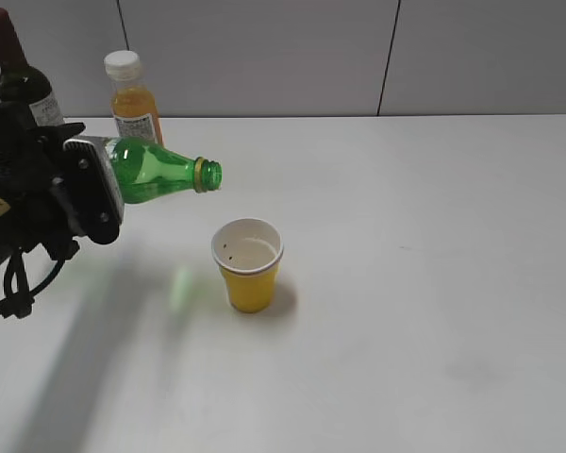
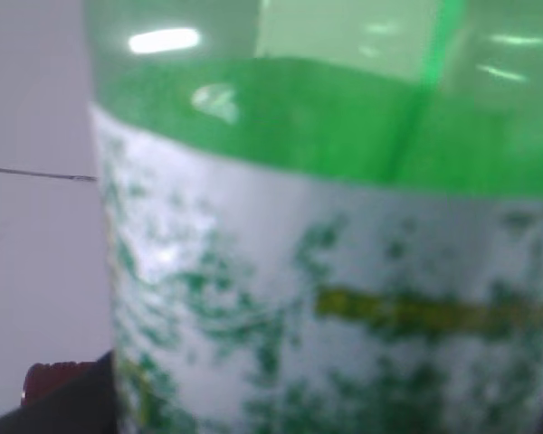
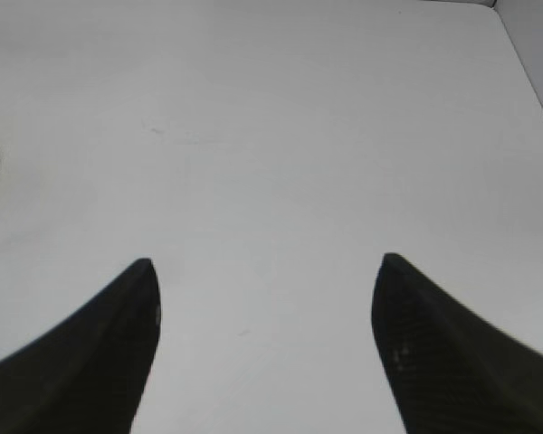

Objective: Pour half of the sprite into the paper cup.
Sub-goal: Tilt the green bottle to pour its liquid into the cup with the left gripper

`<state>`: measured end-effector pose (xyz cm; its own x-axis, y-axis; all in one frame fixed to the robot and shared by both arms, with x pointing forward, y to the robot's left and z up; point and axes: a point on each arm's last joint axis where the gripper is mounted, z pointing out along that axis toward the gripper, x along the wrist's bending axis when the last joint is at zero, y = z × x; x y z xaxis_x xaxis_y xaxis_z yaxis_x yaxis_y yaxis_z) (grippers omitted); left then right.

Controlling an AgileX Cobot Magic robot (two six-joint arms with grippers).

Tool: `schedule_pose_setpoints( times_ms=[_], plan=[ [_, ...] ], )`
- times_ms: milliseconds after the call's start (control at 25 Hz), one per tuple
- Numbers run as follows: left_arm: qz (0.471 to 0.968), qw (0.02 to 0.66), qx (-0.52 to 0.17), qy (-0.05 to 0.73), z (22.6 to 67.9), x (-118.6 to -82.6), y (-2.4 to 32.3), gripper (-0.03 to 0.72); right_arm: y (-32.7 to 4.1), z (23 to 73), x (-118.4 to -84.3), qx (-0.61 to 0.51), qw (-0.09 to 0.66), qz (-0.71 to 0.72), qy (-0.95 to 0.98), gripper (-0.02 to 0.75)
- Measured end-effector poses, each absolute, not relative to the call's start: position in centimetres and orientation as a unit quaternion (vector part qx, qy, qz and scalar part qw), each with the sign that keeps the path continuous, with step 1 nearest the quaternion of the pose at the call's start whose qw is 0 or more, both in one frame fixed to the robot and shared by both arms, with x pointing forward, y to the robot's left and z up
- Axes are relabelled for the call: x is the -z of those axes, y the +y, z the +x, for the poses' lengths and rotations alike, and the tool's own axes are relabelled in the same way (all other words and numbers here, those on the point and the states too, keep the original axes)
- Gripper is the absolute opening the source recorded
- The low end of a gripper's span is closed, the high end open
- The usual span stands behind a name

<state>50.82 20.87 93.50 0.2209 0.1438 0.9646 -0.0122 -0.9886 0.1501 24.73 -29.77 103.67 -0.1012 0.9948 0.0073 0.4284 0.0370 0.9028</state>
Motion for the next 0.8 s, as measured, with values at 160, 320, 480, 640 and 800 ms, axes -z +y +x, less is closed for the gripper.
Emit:
schedule_pose_setpoints(
  times_ms=[160, 320, 480, 640, 800],
  plan=[
    [0.776, 0.053, -0.628, 0.032, 50.85, -93.59, 20.89, 0.435, -29.77, 24.73, -103.67, -0.398, 0.356, 0.568, 0.626, 0.545],
    [0.774, 0.052, -0.630, 0.030, 50.86, -93.64, 20.90, 0.435, -29.77, 24.73, -103.67, -0.398, 0.356, 0.568, 0.626, 0.545],
    [0.774, 0.046, -0.631, 0.024, 50.86, -93.65, 20.90, 0.435, -29.77, 24.73, -103.67, -0.398, 0.356, 0.568, 0.626, 0.545],
    [0.774, 0.036, -0.632, 0.011, 50.86, -93.67, 20.91, 0.435, -29.77, 24.73, -103.67, -0.398, 0.356, 0.568, 0.626, 0.545],
    [0.773, 0.035, -0.633, 0.010, 50.87, -93.69, 20.91, 0.435, -29.77, 24.73, -103.67, -0.398, 0.356, 0.568, 0.626, 0.545]
  ],
)
